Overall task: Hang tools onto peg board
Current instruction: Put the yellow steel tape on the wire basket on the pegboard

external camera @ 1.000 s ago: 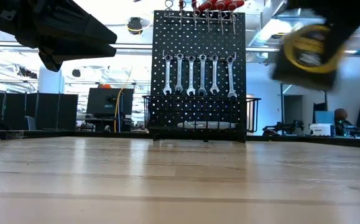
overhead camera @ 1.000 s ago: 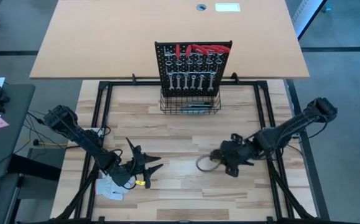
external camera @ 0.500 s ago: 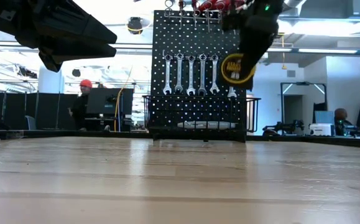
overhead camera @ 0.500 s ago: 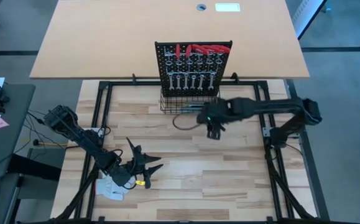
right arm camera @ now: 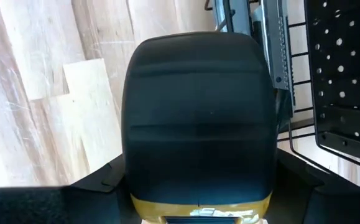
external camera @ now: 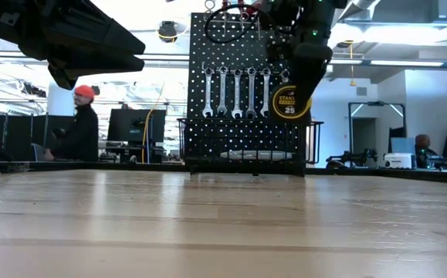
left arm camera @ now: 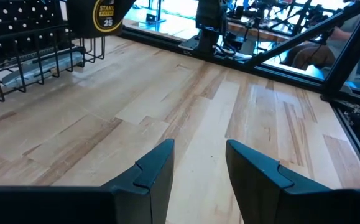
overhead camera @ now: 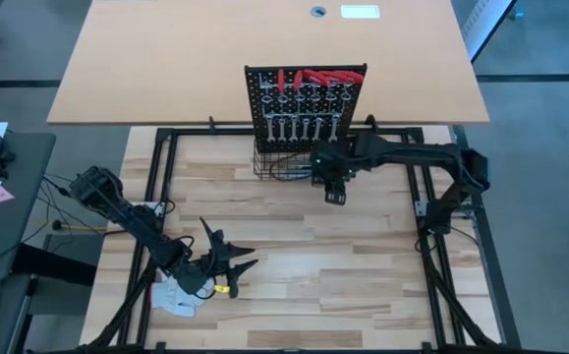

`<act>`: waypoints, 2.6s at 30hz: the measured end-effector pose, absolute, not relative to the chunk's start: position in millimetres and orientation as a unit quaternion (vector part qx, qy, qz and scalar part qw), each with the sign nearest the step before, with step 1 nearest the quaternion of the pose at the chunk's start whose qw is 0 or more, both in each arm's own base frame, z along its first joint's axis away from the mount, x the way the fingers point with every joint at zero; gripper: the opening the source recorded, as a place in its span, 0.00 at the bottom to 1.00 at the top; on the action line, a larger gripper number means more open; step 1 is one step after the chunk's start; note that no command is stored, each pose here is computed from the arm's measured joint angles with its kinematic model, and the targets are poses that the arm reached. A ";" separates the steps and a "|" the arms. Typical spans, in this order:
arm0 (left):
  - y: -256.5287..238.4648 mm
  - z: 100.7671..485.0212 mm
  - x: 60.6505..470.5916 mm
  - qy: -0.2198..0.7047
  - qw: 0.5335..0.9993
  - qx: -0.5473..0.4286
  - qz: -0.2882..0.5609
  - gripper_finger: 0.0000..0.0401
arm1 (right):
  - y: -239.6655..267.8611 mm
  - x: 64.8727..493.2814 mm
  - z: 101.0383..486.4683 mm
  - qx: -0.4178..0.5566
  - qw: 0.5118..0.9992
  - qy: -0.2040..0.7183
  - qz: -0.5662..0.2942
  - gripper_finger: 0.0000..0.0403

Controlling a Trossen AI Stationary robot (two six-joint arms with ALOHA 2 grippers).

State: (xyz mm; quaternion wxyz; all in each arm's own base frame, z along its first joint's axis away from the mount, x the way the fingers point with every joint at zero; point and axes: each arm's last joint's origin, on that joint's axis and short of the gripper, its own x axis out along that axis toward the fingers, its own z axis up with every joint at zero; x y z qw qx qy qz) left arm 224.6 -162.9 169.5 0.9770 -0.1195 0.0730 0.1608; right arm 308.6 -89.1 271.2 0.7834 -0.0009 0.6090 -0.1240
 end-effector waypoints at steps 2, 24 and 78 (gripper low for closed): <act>-162.9 169.4 224.6 0.073 0.977 -0.120 0.161 0.35 | -94.3 306.3 271.1 0.006 0.781 0.612 -0.123 0.60; -162.9 169.5 224.6 0.073 0.977 -0.123 0.161 0.35 | -95.5 305.2 269.1 -0.004 0.780 0.619 -0.091 0.60; -169.7 170.4 220.3 0.073 0.979 -0.120 0.146 0.35 | 44.8 323.3 278.0 -0.078 0.813 0.574 0.057 0.60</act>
